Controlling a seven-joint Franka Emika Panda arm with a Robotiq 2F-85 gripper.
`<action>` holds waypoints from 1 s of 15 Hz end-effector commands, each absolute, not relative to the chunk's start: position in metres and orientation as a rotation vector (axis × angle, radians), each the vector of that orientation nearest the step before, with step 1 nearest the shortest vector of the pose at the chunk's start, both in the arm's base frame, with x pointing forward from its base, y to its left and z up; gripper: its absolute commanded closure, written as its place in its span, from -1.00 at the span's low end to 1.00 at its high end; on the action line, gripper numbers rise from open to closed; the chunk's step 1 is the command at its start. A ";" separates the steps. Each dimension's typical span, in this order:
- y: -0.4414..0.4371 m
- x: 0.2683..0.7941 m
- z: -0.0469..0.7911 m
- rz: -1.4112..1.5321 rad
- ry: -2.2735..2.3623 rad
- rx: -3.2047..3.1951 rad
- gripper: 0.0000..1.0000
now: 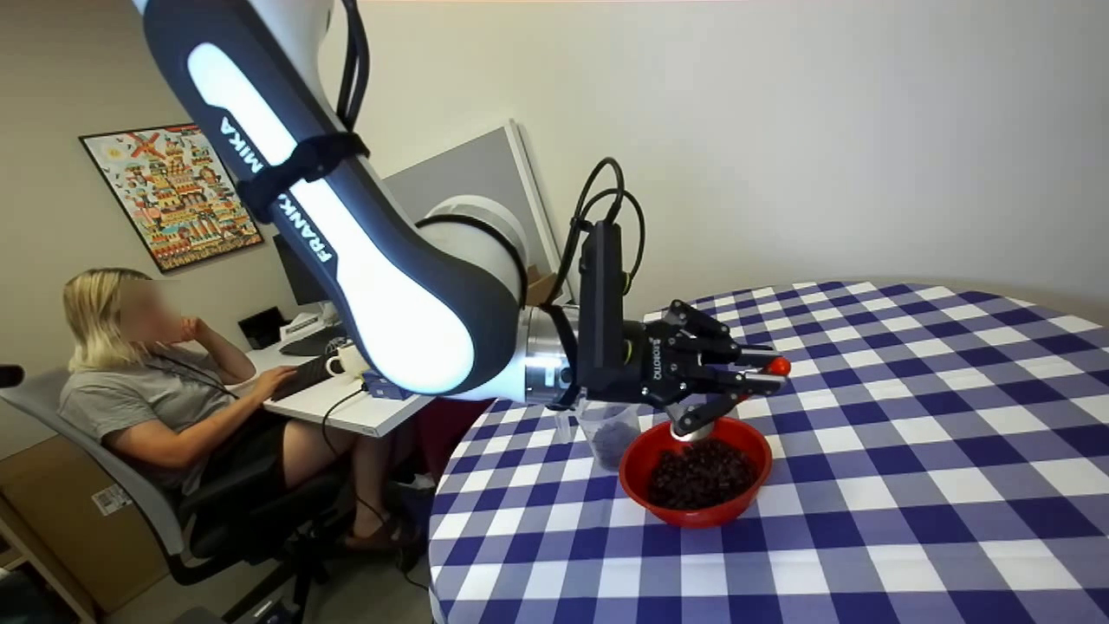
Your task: Use the spoon to transfer one scoop of contents from the orange bowl to the clear jar
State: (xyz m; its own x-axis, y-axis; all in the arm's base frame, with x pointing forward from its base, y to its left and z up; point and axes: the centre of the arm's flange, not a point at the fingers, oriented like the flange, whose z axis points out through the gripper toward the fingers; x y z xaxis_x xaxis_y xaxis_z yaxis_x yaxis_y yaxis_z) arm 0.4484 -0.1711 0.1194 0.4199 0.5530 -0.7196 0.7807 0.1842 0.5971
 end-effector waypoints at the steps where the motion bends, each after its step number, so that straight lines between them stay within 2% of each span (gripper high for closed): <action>1: -0.182 0.445 0.119 -0.162 1.264 1.415 0.87; 15: -0.191 0.436 0.108 -0.117 1.331 1.293 0.87</action>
State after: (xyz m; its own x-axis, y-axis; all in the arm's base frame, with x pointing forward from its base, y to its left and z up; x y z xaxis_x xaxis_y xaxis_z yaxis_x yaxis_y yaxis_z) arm 0.4480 -0.1875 0.1192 0.3360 0.5724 -0.7480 0.7249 0.3499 0.5934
